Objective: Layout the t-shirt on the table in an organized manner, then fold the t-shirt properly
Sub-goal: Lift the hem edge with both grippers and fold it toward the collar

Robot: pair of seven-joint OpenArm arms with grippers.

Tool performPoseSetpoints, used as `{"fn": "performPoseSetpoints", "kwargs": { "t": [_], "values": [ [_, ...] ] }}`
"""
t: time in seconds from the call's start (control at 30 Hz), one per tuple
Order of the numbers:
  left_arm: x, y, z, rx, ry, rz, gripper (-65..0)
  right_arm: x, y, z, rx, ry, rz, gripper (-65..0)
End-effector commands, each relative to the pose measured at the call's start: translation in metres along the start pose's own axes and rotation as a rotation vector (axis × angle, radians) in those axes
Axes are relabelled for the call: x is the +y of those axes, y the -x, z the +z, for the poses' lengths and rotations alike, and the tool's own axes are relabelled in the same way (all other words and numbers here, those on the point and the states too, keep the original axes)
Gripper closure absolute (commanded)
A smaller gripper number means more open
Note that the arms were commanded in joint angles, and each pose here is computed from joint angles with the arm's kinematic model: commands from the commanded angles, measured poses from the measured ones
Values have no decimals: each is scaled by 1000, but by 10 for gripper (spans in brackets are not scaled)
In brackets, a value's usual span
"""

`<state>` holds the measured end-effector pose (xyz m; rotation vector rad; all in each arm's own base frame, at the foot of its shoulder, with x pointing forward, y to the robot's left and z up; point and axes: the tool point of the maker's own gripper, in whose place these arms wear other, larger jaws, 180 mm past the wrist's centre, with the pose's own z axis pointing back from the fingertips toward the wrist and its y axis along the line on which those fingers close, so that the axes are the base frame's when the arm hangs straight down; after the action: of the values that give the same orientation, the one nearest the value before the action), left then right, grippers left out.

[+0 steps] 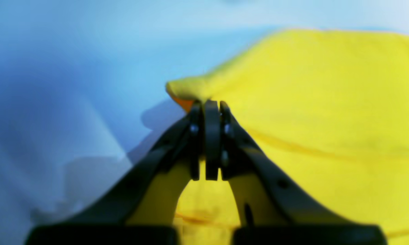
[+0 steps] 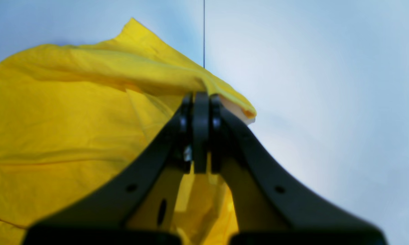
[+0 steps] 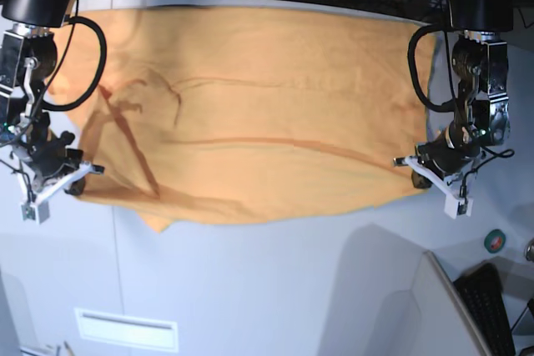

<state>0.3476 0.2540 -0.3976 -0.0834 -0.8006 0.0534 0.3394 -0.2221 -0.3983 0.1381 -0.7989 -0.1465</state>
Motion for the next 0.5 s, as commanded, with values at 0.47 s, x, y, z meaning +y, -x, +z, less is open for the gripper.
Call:
{"fn": "performPoseSetpoints", "kwargs": {
  "t": [0.47],
  "values": [
    [-29,80,14,190,14,-176,0,0,-19,3,-56,-3,12,0]
  ]
}}
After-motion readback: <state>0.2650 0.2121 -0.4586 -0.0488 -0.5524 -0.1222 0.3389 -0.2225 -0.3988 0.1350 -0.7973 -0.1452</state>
